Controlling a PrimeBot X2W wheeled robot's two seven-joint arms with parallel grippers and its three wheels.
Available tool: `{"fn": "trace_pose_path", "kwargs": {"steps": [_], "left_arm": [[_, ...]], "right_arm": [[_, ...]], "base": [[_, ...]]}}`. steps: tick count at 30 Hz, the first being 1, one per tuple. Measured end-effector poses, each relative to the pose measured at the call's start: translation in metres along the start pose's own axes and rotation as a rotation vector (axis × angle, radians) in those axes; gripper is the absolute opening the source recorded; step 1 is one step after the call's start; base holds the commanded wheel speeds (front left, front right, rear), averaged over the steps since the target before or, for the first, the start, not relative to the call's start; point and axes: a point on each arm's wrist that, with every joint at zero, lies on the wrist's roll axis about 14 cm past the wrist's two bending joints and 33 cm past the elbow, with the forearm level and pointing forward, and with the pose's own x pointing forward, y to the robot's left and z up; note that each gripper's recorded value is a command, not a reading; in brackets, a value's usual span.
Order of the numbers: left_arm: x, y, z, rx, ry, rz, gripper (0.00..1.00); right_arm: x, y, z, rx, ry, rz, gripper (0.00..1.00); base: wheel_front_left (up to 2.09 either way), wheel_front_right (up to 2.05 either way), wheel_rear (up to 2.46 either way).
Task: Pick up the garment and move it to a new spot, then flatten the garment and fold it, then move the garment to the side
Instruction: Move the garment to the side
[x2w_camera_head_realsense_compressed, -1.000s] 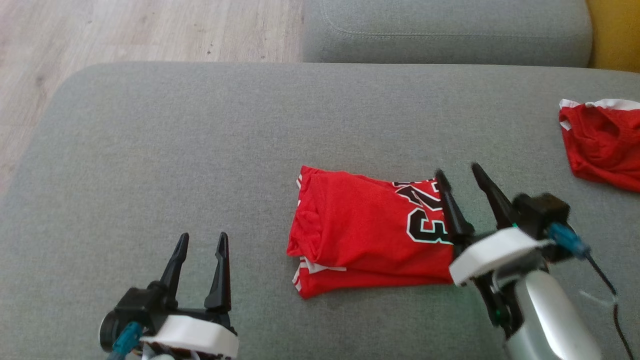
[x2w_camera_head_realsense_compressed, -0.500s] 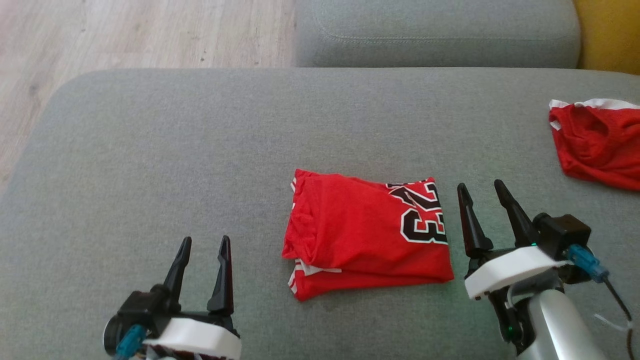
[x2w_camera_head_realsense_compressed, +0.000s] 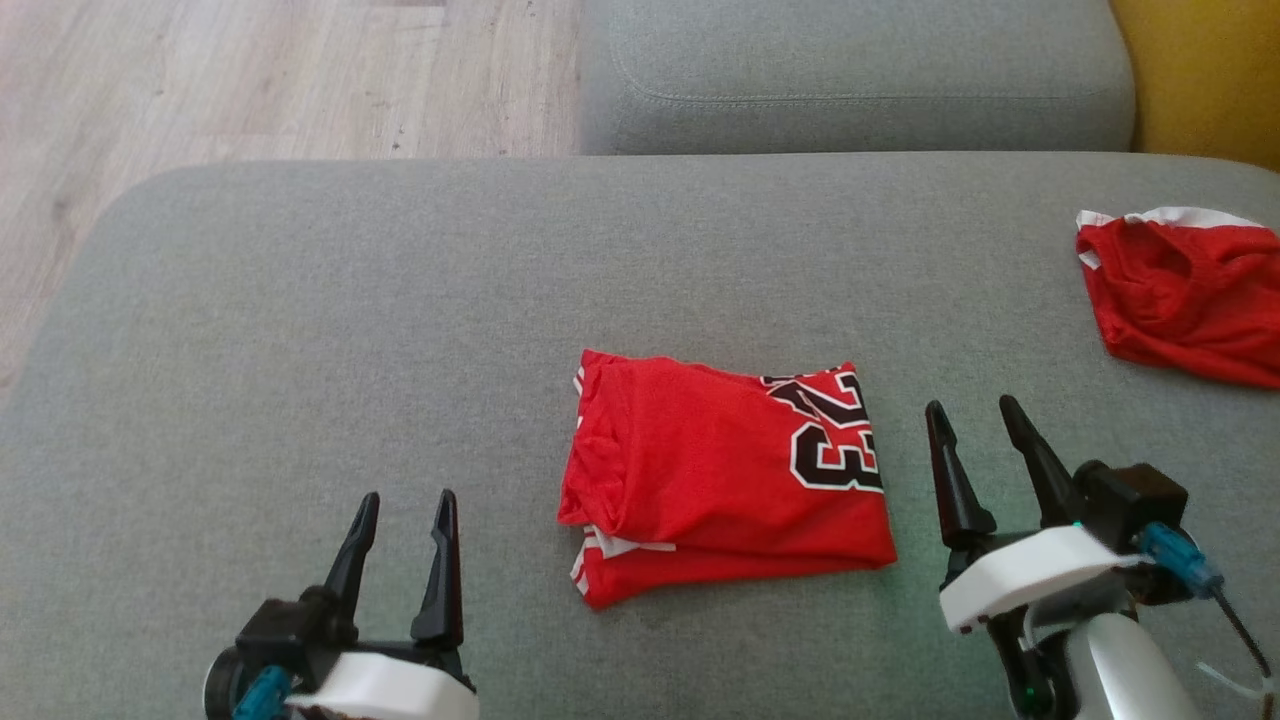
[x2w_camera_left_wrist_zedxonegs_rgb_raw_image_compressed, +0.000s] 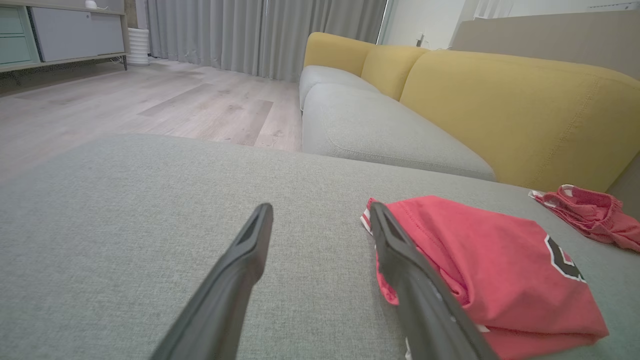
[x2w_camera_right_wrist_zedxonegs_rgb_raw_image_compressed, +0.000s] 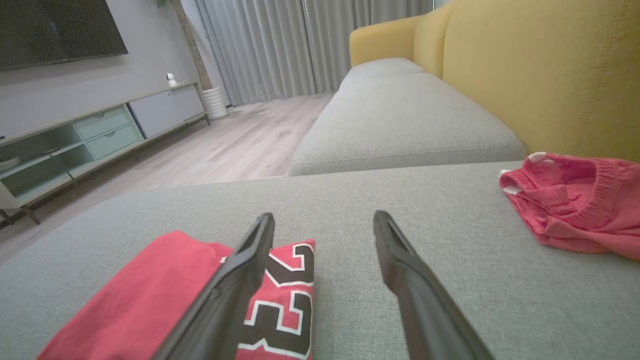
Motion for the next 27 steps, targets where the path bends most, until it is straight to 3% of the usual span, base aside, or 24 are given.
{"fn": "trace_pose_path", "kwargs": {"steps": [14, 27], "left_arm": [[-0.004, 0.006, 0.000, 0.005, -0.003, 0.019, 1.00], [-0.007, 0.031, -0.007, -0.006, 0.019, 0.111, 1.00]], "right_arm": [[0.002, -0.008, -0.015, -0.026, 0.087, -0.024, 1.00], [0.039, 0.012, -0.084, -0.068, 0.460, 0.060, 1.00]], "base": [[0.00, 0.00, 0.00], [0.00, 0.00, 0.00]]}}
